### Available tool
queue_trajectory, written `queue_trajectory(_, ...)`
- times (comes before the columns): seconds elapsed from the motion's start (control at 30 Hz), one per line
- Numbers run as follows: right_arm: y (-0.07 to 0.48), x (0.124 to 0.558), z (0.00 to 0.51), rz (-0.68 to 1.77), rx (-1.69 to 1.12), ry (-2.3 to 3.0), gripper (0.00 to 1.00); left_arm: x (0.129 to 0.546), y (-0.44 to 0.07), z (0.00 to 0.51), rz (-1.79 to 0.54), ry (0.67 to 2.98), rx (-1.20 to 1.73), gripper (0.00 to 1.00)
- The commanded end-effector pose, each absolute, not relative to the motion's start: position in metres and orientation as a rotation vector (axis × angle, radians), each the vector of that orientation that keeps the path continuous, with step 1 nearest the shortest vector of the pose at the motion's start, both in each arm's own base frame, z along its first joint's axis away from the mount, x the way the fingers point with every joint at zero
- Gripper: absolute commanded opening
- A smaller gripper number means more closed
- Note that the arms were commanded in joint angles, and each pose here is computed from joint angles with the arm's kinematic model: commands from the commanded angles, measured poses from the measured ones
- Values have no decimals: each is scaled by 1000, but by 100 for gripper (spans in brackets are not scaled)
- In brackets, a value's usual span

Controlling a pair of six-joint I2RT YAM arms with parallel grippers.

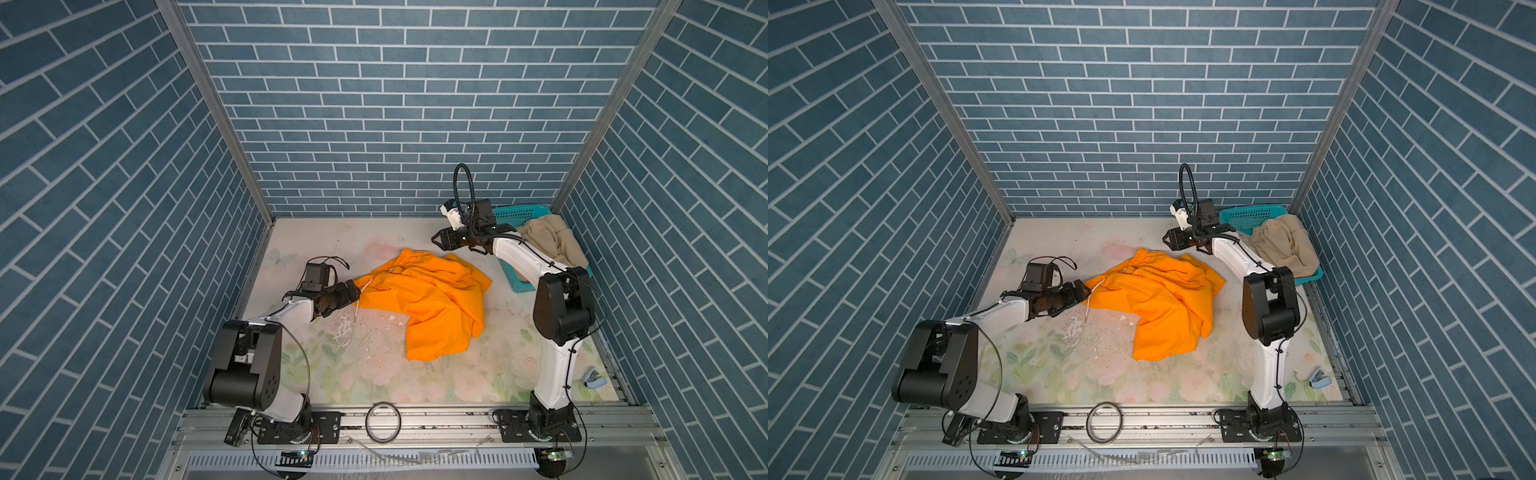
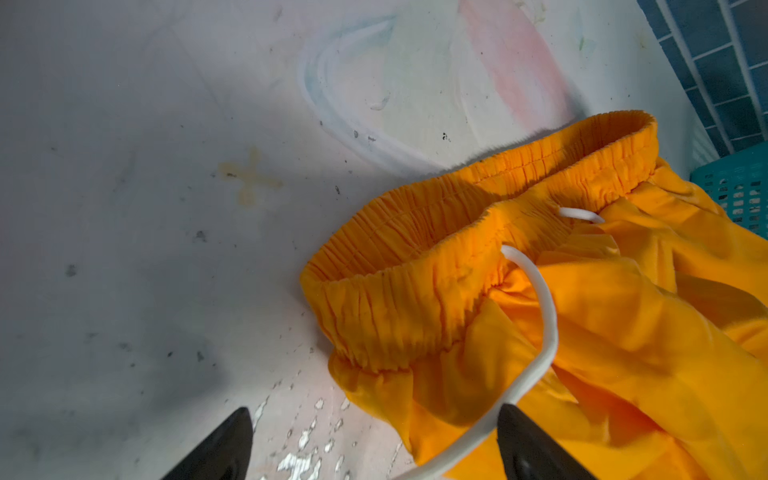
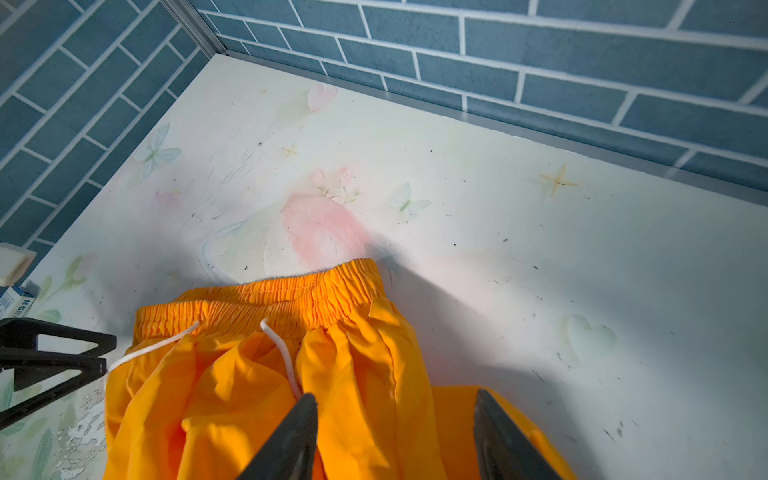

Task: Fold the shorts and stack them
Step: 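Grasp the waistband corner with the right gripper, left gripper holding its corner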

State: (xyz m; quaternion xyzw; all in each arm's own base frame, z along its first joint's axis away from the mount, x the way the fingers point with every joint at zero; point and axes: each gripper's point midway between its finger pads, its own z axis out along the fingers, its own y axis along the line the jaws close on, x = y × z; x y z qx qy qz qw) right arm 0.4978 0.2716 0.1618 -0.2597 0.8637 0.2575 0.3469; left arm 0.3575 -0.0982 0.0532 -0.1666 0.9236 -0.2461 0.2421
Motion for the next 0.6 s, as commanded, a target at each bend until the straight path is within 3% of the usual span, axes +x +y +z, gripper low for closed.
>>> queue_trajectory(0.0, 284, 503, 140, 730, -734, 2280, 64, 374, -104, 60, -748, 2442, -455, 88)
queue_trajectory(0.2, 301, 504, 97, 834, -774, 2385, 64, 382, -108, 54, -758, 2454, -414, 78)
queue_trajectory(0.33, 317, 484, 79, 935, -804, 2429, 54, 385, -110, 51, -764, 2448, -391, 51)
queue_trajectory(0.4, 322, 472, 70, 962, -814, 2456, 45, 388, -107, 50, -732, 2458, -372, 25)
queue_trajectory(0.47, 323, 460, 68, 1023, -800, 2467, 22, 390, -106, 51, -704, 2467, -347, 9)
queue_trajectory(0.53, 320, 453, 72, 1032, -774, 2447, 1, 394, -105, 57, -684, 2467, -313, 1)
queue_trajectory(0.57, 316, 449, 77, 1020, -759, 2425, 0, 396, -104, 62, -666, 2465, -299, 0)
